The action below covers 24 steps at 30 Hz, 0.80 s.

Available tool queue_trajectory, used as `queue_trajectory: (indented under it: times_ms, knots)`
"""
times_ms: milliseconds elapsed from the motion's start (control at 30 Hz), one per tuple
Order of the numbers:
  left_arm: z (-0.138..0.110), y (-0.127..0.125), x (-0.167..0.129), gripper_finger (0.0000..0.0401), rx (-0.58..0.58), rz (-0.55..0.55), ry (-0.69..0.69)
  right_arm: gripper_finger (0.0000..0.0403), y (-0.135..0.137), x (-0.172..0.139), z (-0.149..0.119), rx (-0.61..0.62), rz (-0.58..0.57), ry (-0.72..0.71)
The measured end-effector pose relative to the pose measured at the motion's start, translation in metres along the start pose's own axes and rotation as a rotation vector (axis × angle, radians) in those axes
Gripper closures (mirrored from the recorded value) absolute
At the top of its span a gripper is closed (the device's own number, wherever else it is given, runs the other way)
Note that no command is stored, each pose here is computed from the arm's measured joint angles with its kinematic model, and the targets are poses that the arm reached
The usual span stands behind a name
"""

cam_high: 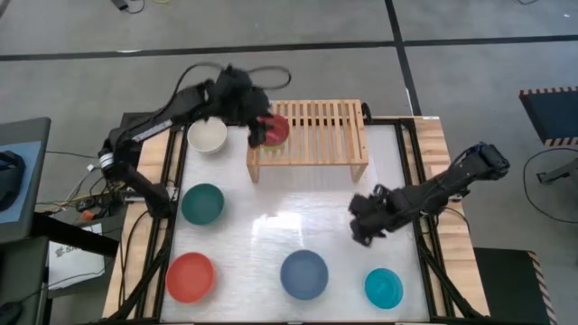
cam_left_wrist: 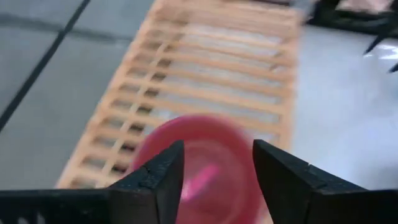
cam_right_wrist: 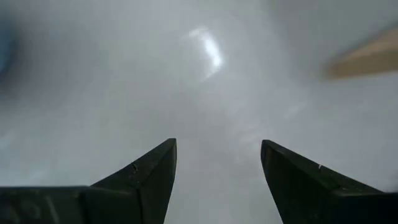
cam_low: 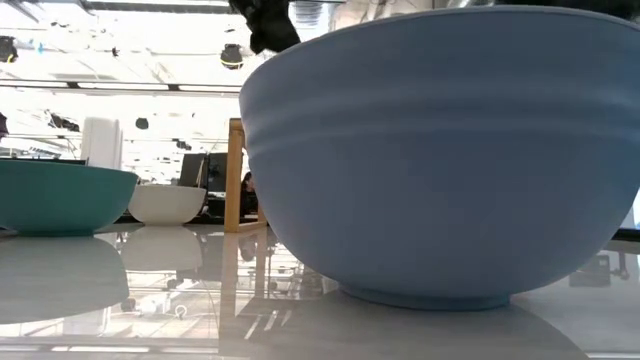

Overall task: Place and stack bowls onto a shelf
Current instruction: Stack the small blue bowl on top of the small pink bowls on the shelf

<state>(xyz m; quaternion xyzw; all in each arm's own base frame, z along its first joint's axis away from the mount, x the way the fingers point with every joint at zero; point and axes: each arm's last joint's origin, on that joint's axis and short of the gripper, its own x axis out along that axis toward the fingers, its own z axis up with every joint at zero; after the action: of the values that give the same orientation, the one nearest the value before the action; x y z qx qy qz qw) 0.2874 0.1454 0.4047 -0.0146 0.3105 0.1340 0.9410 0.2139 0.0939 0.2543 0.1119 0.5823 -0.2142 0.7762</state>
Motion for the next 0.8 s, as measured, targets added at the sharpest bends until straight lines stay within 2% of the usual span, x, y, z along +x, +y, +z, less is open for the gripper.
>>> queue_trajectory:
  times_ms: [167,367,567,800]
  knots:
    - [-0.034,-0.056,-0.003,0.0247,0.04,-0.073,-0.105,0.0144,0.026,0.007,-0.039,-0.116,0.158,0.094]
    - [-0.084,-0.113,-0.013,0.0252,0.05,-0.09,-0.262,0.0146,0.051,0.006,-0.086,-0.151,0.305,0.138]
    - [-0.118,-0.136,-0.015,0.0252,0.037,-0.035,-0.272,0.0161,0.058,0.009,-0.109,-0.106,0.338,0.144]
    - [-0.131,-0.145,-0.013,0.0252,0.044,0.035,-0.224,0.0195,0.056,0.035,-0.115,-0.058,0.262,0.175]
